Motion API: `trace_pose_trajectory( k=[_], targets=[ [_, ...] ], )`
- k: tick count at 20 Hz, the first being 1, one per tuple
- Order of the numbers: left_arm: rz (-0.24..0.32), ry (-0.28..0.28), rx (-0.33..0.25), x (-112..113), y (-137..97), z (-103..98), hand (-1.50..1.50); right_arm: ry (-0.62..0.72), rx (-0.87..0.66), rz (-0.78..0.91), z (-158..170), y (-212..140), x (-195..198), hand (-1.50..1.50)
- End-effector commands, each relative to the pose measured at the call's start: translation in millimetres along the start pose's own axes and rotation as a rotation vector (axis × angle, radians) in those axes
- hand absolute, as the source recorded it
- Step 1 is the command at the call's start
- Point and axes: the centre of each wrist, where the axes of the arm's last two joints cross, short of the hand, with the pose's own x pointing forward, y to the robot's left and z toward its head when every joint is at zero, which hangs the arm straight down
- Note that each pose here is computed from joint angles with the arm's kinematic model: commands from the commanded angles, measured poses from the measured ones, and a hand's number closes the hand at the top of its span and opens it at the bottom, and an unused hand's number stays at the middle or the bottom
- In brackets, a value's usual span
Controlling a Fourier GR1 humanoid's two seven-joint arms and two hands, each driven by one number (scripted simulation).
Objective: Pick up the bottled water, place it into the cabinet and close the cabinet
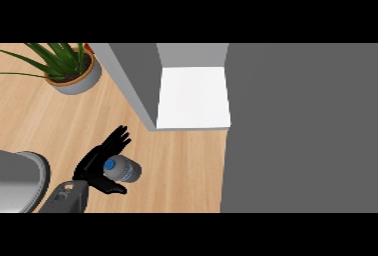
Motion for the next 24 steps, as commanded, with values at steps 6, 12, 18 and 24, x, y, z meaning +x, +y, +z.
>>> trace_pose_trajectory(
  k=[6, 12, 18, 24],
  targets=[
    [0.164, -0.040, -0.154, -13, -10, -2, -1.50, 0.016, 0.010, -0.008, 2, -1, 3, -1.50],
    [0.241, -0.008, -0.165, -20, -28, -17, -1.50, 0.010, 0.000, -0.022, 0, 2, 0, -1.50],
    [0.241, -0.026, -0.227, -26, -50, -27, -1.50, 0.012, 0.012, -0.026, 2, -7, -18, -1.50],
    [0.239, -0.015, -0.283, -34, -43, -9, 1.50, 0.017, 0.010, -0.014, -6, -5, -9, -1.50]
  ],
)
